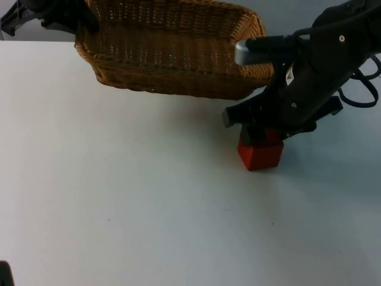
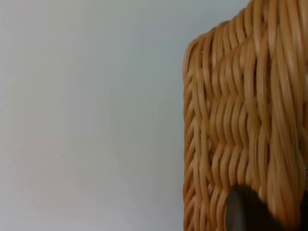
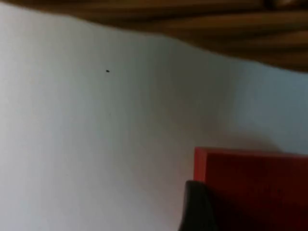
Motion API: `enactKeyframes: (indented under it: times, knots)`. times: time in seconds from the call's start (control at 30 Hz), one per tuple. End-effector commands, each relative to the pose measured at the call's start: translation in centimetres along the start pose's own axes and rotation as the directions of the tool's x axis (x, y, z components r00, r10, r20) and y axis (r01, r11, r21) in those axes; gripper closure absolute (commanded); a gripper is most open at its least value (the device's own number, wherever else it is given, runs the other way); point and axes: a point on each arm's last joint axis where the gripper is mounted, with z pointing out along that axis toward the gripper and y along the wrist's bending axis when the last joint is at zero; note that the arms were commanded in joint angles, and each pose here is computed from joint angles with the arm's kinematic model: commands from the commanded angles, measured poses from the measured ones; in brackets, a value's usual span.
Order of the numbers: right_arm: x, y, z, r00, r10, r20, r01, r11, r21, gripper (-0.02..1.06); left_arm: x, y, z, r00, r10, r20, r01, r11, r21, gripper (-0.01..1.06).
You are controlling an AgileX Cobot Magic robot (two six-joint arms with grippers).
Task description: Pick up the basket with the left hand and place the cube into the basket with the right hand.
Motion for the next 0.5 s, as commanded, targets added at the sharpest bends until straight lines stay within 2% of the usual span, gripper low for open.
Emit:
enactKeyframes:
  times: [0.0, 0.1, 0.13, 0.17, 0.3, 0.47]
  knots:
    - [0.2, 0.0, -0.6, 0.997, -0.017, -0.073, 0.019, 1.0, 0.023, 1.04, -0.5, -1.0, -0.8, 0.999, -0.016, 0.038, 0.014, 0.999, 0.036, 1.05]
    - [0.3, 0.8, -1.4, 0.995, -0.059, -0.082, 0.06, 0.998, 0.006, 1.04, -0.5, -1.0, -0.8, 0.999, -0.016, 0.038, 0.014, 0.999, 0.036, 1.05]
    - [0.3, 1.9, -2.1, 0.992, -0.094, -0.081, 0.092, 0.995, -0.03, 1.04, -0.5, -1.0, -0.8, 0.999, -0.016, 0.038, 0.014, 0.999, 0.036, 1.05]
    - [0.3, 1.9, -2.1, 0.992, -0.094, -0.081, 0.092, 0.995, -0.03, 1.04, -0.5, -1.0, -0.8, 0.999, -0.016, 0.038, 0.014, 0.999, 0.036, 1.05]
    - [0.1, 5.0, -4.6, 0.987, -0.16, -0.026, 0.155, 0.979, -0.132, 1.04, -0.5, -1.0, -0.8, 0.999, -0.016, 0.038, 0.014, 0.999, 0.036, 1.05]
    - [-2.1, 5.9, -8.4, 0.985, -0.166, 0.049, 0.172, 0.973, -0.152, 1.04, -0.5, -1.0, -0.8, 0.999, -0.016, 0.038, 0.014, 0.999, 0.036, 1.05]
